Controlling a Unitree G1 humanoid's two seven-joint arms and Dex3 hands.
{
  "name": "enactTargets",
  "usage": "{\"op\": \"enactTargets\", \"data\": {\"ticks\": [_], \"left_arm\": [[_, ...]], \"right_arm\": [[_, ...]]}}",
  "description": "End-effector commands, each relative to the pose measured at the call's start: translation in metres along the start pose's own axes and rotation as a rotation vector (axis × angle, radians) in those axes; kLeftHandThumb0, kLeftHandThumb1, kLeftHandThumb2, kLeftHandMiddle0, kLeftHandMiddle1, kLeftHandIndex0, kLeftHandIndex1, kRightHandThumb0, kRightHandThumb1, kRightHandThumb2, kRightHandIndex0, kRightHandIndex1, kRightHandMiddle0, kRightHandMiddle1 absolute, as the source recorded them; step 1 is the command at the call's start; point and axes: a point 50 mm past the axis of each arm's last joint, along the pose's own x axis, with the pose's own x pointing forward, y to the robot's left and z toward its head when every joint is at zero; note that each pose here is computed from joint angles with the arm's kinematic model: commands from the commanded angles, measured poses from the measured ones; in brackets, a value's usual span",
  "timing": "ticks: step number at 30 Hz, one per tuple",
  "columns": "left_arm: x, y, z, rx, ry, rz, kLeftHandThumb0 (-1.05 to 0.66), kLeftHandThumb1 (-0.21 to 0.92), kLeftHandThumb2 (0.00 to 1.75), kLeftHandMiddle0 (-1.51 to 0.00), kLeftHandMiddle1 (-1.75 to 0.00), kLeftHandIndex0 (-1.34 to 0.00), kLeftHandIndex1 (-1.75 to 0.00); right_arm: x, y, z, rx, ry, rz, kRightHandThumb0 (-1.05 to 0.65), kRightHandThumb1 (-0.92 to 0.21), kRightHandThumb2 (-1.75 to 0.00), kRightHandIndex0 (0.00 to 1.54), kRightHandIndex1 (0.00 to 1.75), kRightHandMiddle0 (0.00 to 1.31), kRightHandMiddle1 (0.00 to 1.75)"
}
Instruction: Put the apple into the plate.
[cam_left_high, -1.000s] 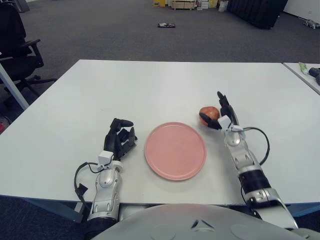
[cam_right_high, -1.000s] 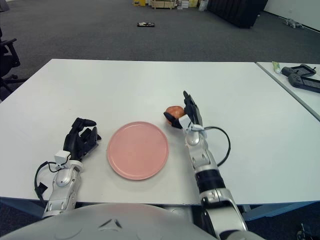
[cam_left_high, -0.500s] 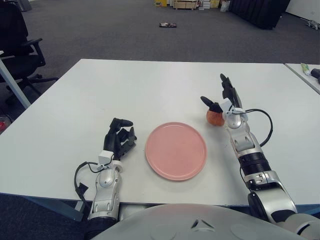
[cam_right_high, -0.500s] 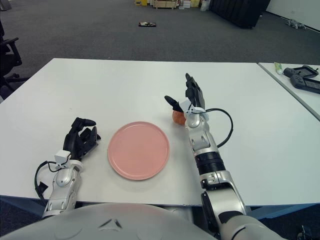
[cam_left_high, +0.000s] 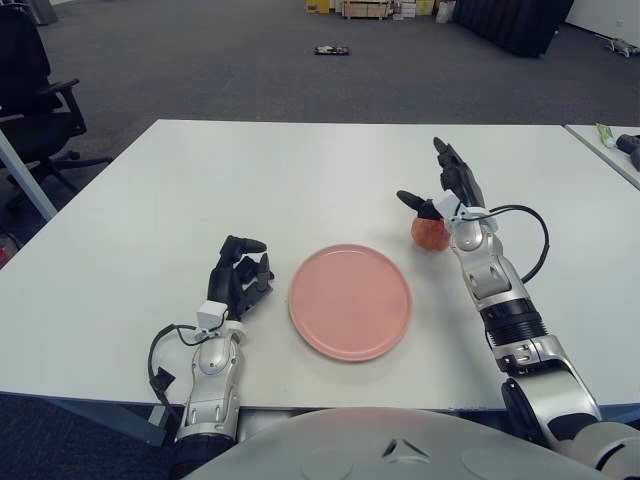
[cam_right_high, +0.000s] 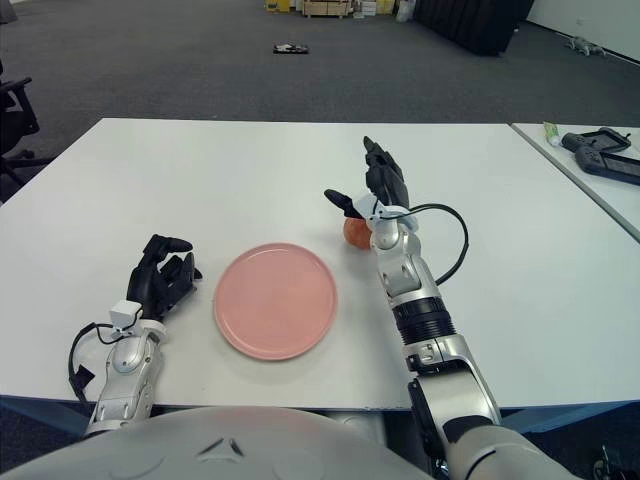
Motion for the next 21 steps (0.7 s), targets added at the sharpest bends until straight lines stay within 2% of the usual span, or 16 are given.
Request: {"op": "enactTargets", "data": {"ticks": [1,5,14,21], "left_arm": [[0.004,0.000,0.003,-0.004,-0.016,0.001,-0.38,0.71,0.82,-0.69,-1.75,-0.32,-1.75],[0.003,0.000,0.003,-0.001,-0.018,0.003,-0.38,0.71,0.82,-0.68,-1.75,-0.32,-1.75],[0.003,0.001,0.004,0.002,-0.023,0.002,-0.38,0.72,0.81,-0.68,-1.75,-0.32,-1.75],[0.003,0.002,0.004,0.000,-0.024,0.001,-0.38,0.71,0.82,-0.68,-1.75,-0.32,-1.75]], "right_arm": [[0.005,-0.003,0.010,-0.038,-0.037,0.017,-0.82,-0.57,-0.67,0.00,0.00,0.00,0.11],[0.004,0.001,0.007,-0.062,-0.024,0.058,-0.80,-0.57,-0.67,0.00,0.00,0.00,0.09],[-0.001,0.010,-0.007,-0.111,0.030,0.155,-0.78,-0.54,-0.71,0.00,0.00,0.00,0.14],[-0.004,0.017,-0.011,-0.126,0.087,0.225,-0.73,-0.49,-0.74,0.00,0.00,0.00,0.20]]}}
